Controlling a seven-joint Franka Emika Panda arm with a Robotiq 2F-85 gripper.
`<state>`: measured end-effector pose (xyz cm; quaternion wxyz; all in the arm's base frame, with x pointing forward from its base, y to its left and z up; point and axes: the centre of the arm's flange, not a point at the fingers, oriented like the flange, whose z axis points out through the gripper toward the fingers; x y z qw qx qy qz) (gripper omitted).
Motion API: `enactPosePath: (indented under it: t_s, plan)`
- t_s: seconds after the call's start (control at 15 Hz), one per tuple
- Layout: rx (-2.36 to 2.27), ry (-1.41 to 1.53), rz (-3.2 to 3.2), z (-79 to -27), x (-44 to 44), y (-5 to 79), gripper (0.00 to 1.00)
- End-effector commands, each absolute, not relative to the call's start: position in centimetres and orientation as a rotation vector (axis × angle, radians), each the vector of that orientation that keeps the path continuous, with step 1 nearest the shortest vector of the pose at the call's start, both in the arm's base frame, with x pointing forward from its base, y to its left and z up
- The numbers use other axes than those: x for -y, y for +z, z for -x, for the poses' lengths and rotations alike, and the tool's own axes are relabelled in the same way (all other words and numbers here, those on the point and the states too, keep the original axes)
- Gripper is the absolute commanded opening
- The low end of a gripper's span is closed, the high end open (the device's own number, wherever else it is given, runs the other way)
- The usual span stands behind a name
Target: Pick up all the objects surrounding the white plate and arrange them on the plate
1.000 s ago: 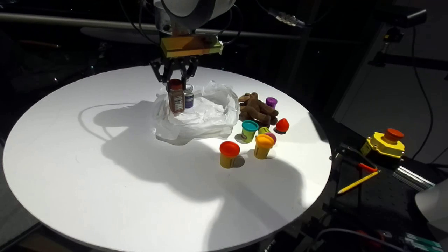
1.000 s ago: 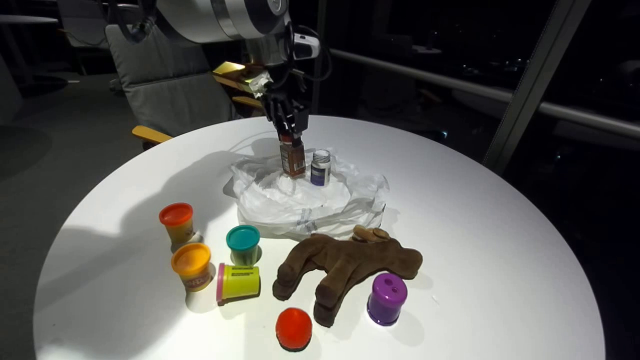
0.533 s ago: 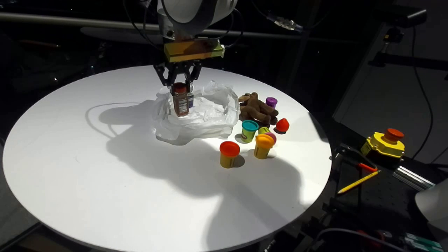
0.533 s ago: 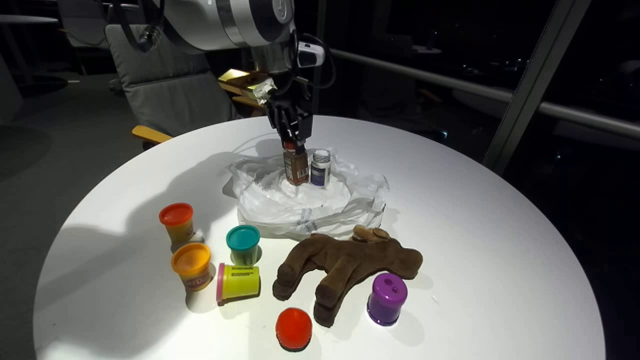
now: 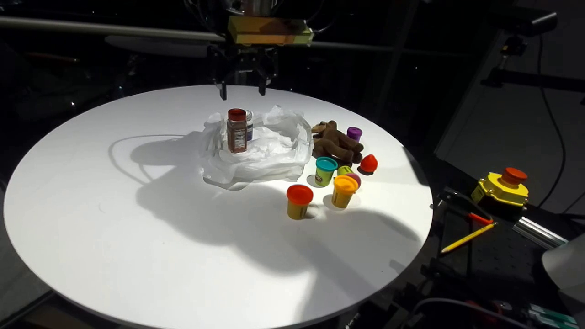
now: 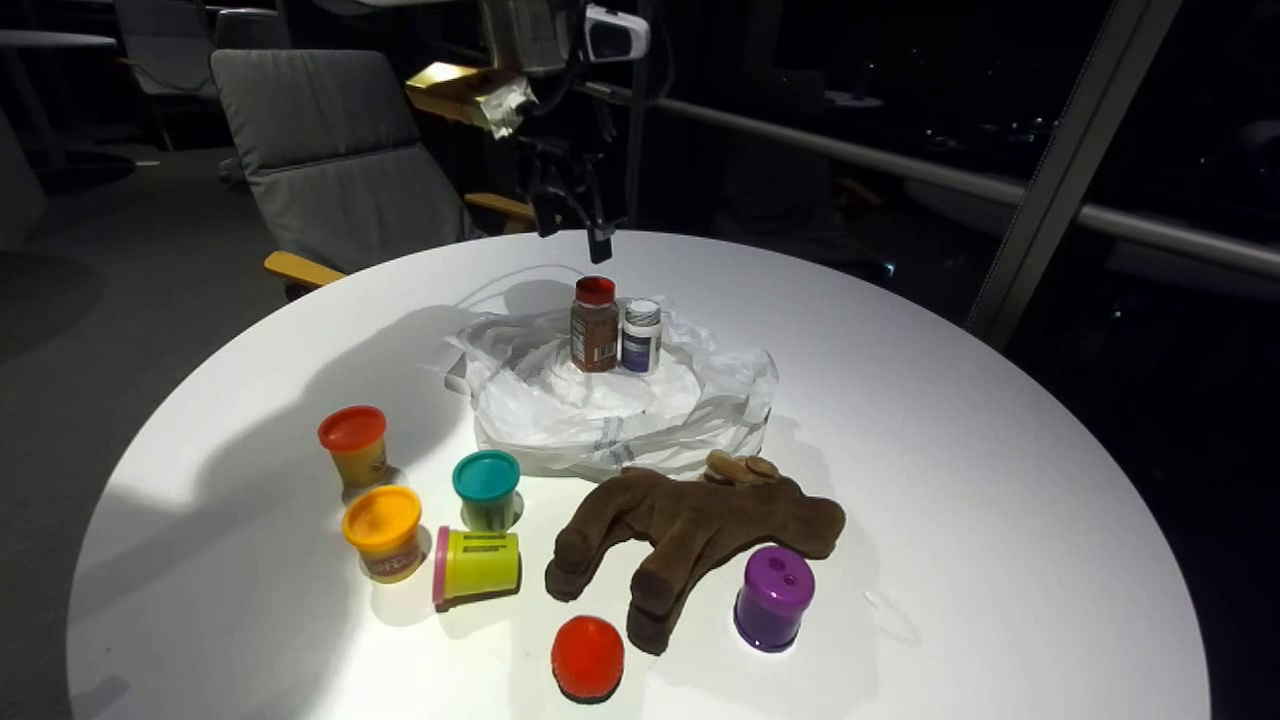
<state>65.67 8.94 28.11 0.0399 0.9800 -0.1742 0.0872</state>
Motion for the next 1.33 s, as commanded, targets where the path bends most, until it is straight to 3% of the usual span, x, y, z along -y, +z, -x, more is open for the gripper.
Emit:
enactPosePath:
  t_s: [0.0, 0.27, 0.67, 1.27]
  plan:
    - [0.493, 0.164, -3.112, -57.0, -8.3, 30.7, 1.0]
    - [0.431, -0.01, -3.201, -50.2, -9.0, 27.7, 1.0]
    - [0.36, -0.281, -3.145, -44.9, -12.0, 18.9, 1.0]
    - [0.193, -0.067, -3.091, -43.6, -18.1, 14.6, 1.0]
